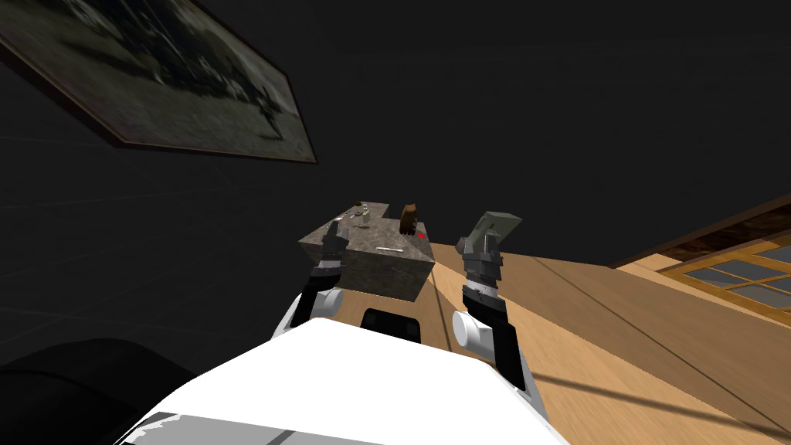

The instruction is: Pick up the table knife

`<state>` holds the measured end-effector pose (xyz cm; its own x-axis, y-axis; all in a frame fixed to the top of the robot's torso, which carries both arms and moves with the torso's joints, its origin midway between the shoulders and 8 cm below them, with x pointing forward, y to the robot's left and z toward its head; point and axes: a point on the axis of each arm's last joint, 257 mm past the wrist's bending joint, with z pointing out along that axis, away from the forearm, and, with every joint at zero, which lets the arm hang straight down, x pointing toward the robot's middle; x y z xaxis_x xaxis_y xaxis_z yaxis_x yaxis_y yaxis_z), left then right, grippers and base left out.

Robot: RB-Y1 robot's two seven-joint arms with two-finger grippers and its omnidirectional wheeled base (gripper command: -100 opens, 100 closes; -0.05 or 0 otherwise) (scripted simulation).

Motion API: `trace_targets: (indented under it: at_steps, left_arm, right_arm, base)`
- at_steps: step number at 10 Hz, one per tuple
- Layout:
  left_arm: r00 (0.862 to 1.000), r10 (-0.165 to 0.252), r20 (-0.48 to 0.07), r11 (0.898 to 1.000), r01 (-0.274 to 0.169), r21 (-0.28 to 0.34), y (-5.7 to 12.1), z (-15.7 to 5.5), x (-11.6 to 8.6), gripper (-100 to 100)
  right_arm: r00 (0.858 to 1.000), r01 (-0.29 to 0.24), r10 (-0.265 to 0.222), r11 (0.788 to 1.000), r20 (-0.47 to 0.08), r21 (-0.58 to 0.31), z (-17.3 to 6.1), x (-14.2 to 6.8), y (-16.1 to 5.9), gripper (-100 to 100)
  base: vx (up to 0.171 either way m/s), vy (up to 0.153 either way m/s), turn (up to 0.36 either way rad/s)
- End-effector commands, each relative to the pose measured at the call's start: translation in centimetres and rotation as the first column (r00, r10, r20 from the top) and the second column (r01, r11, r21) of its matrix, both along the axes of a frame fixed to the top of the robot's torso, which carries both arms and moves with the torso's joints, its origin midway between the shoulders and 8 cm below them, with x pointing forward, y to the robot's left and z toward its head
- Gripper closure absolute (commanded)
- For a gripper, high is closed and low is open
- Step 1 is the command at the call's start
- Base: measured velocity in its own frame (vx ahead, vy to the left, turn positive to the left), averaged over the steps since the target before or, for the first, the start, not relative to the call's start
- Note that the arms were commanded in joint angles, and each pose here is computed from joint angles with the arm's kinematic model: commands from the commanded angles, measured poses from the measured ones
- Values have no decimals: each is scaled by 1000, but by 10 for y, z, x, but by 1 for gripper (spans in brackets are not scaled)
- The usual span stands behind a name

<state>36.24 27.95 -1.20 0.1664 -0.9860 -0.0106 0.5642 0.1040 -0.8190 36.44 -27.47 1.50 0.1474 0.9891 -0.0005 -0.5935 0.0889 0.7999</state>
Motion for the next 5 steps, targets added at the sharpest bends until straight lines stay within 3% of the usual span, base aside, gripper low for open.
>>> trace_targets:
  at_steps: [1,5]
  left_arm:
    - [1000,-24,-17,999,24,24,-4,-2,6,-100]
    - [991,-96,-98,993,102,59,-14,-14,36,-100]
  right_arm:
    - [1000,0,0,1000,0,0,0,0,0,0]
    - [1000,0,0,1000,0,0,0,0,0,0]
  base:
    - [4,6,-14]
    - [15,23,-34]
